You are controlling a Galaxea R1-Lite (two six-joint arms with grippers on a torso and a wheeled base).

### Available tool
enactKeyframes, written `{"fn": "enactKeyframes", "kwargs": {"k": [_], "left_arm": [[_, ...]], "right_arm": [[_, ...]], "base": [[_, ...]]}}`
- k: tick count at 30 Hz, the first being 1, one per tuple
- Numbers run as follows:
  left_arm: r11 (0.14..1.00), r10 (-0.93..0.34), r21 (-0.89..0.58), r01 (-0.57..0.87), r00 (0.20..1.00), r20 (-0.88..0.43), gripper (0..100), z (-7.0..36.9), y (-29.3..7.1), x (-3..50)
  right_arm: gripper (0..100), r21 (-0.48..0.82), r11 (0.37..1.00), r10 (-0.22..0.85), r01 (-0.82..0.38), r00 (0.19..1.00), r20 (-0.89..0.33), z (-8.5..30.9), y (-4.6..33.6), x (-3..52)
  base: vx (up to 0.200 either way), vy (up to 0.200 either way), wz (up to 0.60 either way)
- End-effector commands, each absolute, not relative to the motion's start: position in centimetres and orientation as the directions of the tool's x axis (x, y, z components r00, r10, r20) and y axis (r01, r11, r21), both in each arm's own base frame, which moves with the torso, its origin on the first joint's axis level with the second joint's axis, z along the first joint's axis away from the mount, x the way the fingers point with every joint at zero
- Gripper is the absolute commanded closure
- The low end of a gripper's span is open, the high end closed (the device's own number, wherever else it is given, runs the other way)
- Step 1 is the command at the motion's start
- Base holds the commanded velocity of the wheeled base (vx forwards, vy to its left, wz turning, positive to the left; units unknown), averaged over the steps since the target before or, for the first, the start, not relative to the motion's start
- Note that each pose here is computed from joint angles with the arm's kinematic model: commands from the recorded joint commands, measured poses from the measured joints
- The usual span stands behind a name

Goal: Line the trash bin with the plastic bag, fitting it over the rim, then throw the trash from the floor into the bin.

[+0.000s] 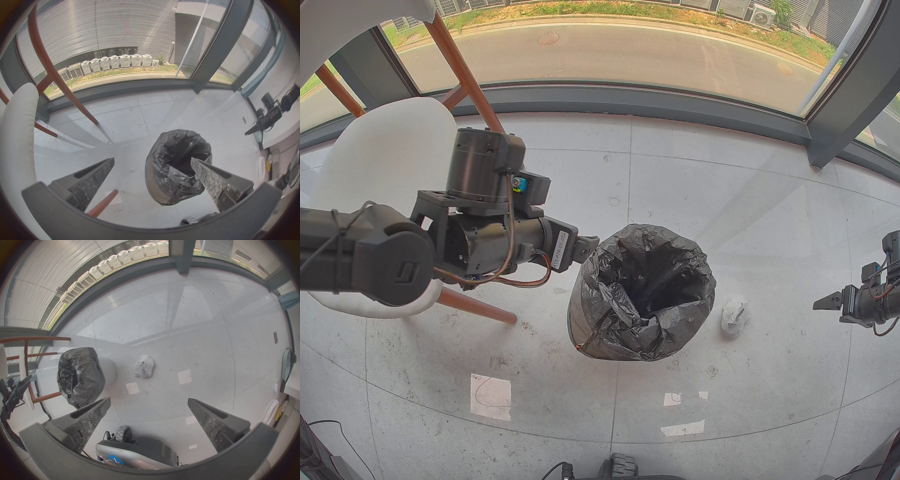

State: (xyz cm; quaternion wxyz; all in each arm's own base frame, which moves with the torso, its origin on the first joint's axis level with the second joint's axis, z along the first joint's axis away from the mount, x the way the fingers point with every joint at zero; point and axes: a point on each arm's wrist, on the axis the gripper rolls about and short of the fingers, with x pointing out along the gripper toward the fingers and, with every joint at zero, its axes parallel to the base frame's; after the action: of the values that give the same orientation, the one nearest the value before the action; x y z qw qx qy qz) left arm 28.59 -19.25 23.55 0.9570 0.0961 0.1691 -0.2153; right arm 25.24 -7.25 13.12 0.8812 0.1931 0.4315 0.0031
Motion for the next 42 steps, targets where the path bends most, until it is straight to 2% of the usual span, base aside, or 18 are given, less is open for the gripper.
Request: {"fn": "enactKeyframes", "kwargs": {"k": [1, 7, 17, 28, 32, 37, 42], "left_arm": [[0.888, -0.402, 0.089, 0.452, 0.855, -0.328, 0, 24.9, -18.8, 27.4], [0.889, -0.401, 0.082, 0.45, 0.853, -0.335, 0, 24.7, -18.7, 27.3], [0.891, -0.389, 0.098, 0.443, 0.858, -0.336, 0, 24.6, -18.7, 27.4], [0.902, -0.404, 0.029, 0.431, 0.865, -0.297, 0, 25.2, -18.6, 27.5], [0.898, -0.425, -0.016, 0.439, 0.857, -0.29, 0, 25.2, -18.7, 27.4], [0.89, -0.446, -0.038, 0.454, 0.85, -0.28, 0, 25.6, -18.5, 27.2], [0.892, -0.442, -0.035, 0.451, 0.852, -0.281, 0, 25.5, -18.2, 26.8]], "right_arm": [[0, 0.346, 0.921, 0.174, 0.178, 0.606, -0.776, 11.1, -7.9, 26.4], [0, 0.328, 0.935, 0.155, 0.136, 0.675, -0.722, 9.1, -8.0, 27.7], [0, 0.333, 0.941, 0.228, 0.054, 0.627, -0.745, 7.2, -4.7, 27.1], [0, 0.323, 0.947, 0.253, -0.001, 0.624, -0.74, 7.5, -2.8, 27.7], [0, 0.331, 0.943, 0.261, -0.019, 0.656, -0.708, 8.1, -2.2, 28.5], [0, 0.382, 0.924, 0.262, 0.008, 0.714, -0.649, 8.6, -0.9, 29.6], [0, 0.401, 0.916, 0.273, 0.011, 0.714, -0.644, 8.5, 0.1, 29.9]], "base": [[0.0, -0.2, 0.0], [0.0, -0.2, 0.0], [0.0, -0.2, 0.0], [0.0, 0.0, 0.0], [0.0, 0.0, 0.0], [-0.2, 0.0, 0.0], [-0.2, 0.0, 0.0]]}}
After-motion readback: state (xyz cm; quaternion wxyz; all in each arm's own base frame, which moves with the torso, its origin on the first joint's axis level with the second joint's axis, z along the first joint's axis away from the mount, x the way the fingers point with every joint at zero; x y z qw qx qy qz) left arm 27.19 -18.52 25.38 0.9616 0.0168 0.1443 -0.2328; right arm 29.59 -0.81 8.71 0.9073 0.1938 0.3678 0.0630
